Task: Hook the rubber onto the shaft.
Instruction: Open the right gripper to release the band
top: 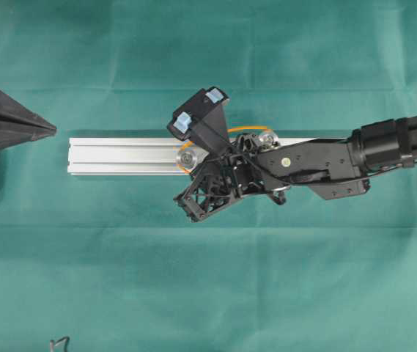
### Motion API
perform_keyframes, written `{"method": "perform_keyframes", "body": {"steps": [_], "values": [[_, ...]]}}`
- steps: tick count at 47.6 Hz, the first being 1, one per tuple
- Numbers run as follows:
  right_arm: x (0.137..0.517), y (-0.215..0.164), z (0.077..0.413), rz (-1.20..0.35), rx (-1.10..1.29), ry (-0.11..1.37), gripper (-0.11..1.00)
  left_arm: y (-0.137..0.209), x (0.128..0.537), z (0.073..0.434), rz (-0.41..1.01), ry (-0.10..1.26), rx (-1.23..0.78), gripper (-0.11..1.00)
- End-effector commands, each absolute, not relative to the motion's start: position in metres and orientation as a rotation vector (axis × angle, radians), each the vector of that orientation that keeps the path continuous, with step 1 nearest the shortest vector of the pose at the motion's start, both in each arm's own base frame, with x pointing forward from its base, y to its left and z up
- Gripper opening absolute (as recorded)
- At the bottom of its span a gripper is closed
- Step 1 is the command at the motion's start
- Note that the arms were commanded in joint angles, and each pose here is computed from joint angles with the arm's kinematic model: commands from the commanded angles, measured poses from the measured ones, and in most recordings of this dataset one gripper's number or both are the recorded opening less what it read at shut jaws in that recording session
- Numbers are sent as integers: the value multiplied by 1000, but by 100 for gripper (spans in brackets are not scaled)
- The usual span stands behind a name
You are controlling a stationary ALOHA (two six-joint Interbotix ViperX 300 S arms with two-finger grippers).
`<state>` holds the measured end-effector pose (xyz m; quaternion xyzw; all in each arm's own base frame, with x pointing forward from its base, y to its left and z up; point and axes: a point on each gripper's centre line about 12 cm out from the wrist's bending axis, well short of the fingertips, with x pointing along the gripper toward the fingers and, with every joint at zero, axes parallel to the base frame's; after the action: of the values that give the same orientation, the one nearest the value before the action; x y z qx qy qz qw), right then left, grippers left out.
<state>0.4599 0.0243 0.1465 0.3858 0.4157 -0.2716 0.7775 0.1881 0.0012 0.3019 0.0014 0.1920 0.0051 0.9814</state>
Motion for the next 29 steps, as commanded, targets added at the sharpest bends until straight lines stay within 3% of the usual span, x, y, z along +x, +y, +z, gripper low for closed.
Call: {"method": "perform_keyframes", "body": {"steps": [1, 29], "values": [[457, 23, 170, -572, 846, 861, 7, 2, 190, 314, 14, 356, 2, 0], [447, 22, 170, -573, 827, 872, 7, 2, 191, 315, 14, 356, 2, 0]]}}
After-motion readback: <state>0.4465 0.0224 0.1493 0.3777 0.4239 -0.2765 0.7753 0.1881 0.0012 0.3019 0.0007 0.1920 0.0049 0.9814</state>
